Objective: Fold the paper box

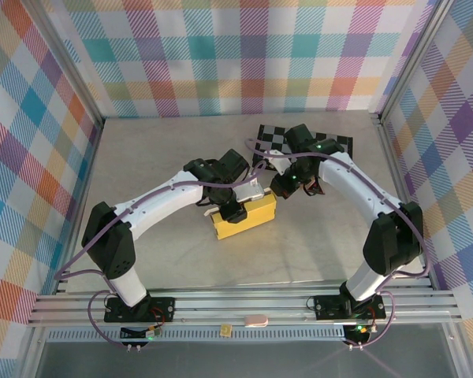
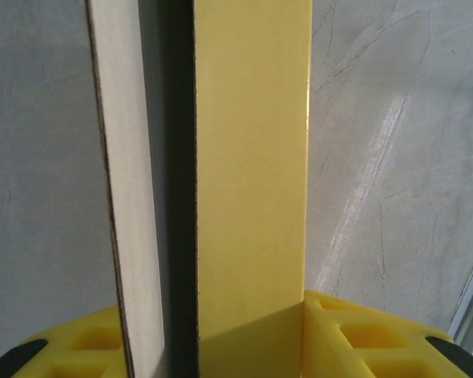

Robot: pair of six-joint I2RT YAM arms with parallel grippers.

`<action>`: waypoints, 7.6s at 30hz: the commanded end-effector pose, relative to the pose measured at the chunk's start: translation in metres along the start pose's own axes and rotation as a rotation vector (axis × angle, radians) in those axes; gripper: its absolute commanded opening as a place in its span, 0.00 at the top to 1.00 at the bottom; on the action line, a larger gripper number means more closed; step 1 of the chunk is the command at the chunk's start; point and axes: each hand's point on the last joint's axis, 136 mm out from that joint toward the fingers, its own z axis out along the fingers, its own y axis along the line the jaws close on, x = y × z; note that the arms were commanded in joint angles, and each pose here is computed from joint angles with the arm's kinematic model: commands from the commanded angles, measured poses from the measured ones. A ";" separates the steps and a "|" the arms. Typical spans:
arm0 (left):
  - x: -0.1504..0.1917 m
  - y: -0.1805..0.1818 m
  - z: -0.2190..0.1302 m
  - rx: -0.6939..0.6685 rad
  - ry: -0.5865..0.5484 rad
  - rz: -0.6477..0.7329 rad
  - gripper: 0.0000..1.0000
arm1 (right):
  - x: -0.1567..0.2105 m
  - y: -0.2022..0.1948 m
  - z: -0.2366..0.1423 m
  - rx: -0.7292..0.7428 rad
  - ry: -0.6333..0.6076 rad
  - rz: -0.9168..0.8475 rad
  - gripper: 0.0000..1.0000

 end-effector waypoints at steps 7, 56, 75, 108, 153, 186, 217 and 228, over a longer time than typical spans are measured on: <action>-0.009 0.003 0.002 0.017 -0.006 -0.034 0.61 | 0.003 0.008 0.000 -0.013 0.064 0.234 1.00; 0.010 0.042 0.011 -0.088 0.063 -0.132 0.62 | 0.047 0.013 0.042 0.122 -0.138 0.426 1.00; -0.022 0.045 -0.040 -0.145 -0.187 -0.297 0.46 | 0.047 0.018 0.038 0.252 -0.263 0.340 1.00; 0.091 0.036 -0.063 -0.109 -0.034 -0.914 0.41 | 0.040 0.018 0.034 0.284 -0.249 0.354 1.00; 0.098 0.041 -0.076 -0.146 0.043 -0.871 0.50 | 0.038 0.016 0.037 0.293 -0.235 0.350 1.00; 0.084 0.052 -0.056 -0.102 0.091 -0.674 0.78 | 0.039 0.016 0.038 0.294 -0.228 0.353 1.00; 0.062 0.041 -0.056 0.018 0.090 -1.034 1.00 | 0.038 0.016 0.039 0.292 -0.226 0.358 1.00; 0.051 0.039 -0.054 0.094 0.086 -1.169 1.00 | 0.039 0.016 0.040 0.292 -0.223 0.361 1.00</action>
